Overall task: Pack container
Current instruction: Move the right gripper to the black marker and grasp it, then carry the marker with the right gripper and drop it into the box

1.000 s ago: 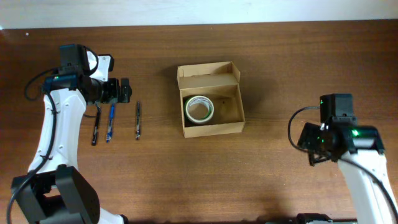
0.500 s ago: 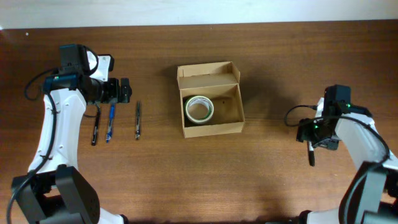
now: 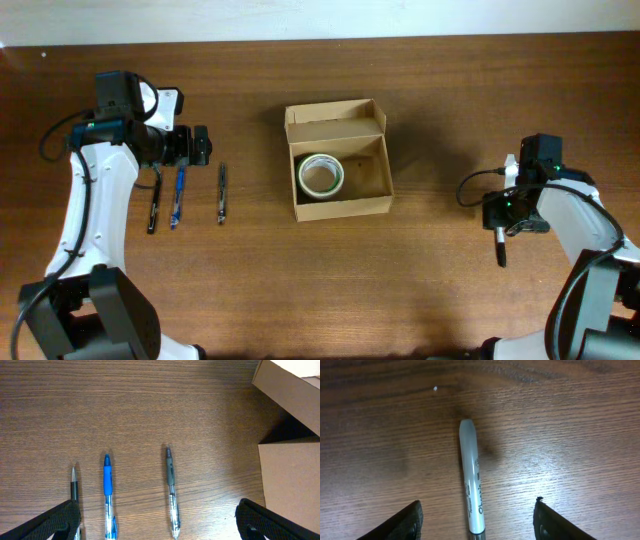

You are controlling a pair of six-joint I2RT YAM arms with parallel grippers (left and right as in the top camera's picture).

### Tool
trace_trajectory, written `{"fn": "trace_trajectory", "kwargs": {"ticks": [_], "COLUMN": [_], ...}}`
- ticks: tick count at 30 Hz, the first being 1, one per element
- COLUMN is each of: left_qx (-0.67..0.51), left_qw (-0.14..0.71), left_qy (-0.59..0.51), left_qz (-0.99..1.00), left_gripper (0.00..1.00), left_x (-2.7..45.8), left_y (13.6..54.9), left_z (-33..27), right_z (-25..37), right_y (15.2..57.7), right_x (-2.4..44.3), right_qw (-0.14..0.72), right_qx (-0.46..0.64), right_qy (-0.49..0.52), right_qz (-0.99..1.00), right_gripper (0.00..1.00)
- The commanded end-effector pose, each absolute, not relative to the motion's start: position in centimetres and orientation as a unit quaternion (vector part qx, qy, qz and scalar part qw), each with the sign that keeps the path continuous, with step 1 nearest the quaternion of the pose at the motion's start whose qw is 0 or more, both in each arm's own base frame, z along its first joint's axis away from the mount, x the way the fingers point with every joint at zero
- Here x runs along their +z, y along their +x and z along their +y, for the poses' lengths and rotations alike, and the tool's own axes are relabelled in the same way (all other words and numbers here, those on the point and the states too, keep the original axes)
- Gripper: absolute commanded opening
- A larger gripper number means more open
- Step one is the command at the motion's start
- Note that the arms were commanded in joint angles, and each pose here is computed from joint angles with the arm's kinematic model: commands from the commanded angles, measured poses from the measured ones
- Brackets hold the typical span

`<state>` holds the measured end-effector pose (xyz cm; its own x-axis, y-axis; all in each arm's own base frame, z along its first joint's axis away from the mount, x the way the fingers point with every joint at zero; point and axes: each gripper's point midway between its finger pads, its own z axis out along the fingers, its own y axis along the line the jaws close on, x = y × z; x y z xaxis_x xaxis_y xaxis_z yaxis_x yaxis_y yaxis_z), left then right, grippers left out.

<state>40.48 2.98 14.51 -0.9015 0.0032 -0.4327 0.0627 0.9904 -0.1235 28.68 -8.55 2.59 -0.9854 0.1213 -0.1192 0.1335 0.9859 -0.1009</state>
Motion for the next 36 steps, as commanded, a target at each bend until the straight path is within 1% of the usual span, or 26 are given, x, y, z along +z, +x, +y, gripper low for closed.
{"fn": "trace_trajectory", "kwargs": {"ticks": [1, 9, 13, 15, 16, 21, 24, 30, 33, 36], "left_qx": [-0.069, -0.07, -0.07, -0.07, -0.069, -0.07, -0.069, -0.07, -0.069, -0.069], "left_qw": [0.227, 0.227, 0.227, 0.227, 0.227, 0.227, 0.227, 0.227, 0.227, 0.227], "left_qy": [0.025, 0.025, 0.025, 0.025, 0.025, 0.025, 0.025, 0.025, 0.025, 0.025], "left_qz": [0.971, 0.971, 0.971, 0.971, 0.971, 0.971, 0.971, 0.971, 0.971, 0.971], "left_gripper": [0.99, 0.99, 0.99, 0.99, 0.99, 0.99, 0.99, 0.99, 0.99, 0.99], "left_x": [14.8, 14.8, 14.8, 14.8, 14.8, 14.8, 14.8, 14.8, 14.8, 14.8], "left_y": [41.0, 41.0, 41.0, 41.0, 41.0, 41.0, 41.0, 41.0, 41.0, 41.0], "left_z": [3.0, 3.0, 3.0, 3.0, 3.0, 3.0, 3.0, 3.0, 3.0, 3.0], "right_z": [-8.8, -7.8, -7.7, -7.8, -7.8, -7.8, -7.4, -6.1, -5.6, -5.8], "right_y": [28.0, 27.2, 27.3, 27.4, 27.4, 27.5, 27.8, 29.3, 30.9, 32.6], "right_x": [2.1, -0.7, -1.0, -1.0, -1.0, -1.0, -1.0, -0.1, 1.6, 4.3], "right_qw": [0.04, -0.005, -0.007, -0.004, -0.004, -0.001, 0.003, 0.025, 0.042, 0.057], "right_qx": [-0.059, -0.029, -0.028, -0.028, -0.028, -0.028, -0.016, 0.028, 0.051, 0.057], "right_qy": [0.06, 0.064, 0.069, 0.07, 0.07, 0.073, 0.073, 0.073, 0.077, 0.087], "right_qz": [0.996, 0.998, 0.997, 0.997, 0.997, 0.997, 0.997, 0.997, 0.995, 0.993], "right_gripper": [0.66, 0.65, 0.61, 0.54, 0.45, 0.18, 0.09, 0.04, 0.04, 0.04]}}
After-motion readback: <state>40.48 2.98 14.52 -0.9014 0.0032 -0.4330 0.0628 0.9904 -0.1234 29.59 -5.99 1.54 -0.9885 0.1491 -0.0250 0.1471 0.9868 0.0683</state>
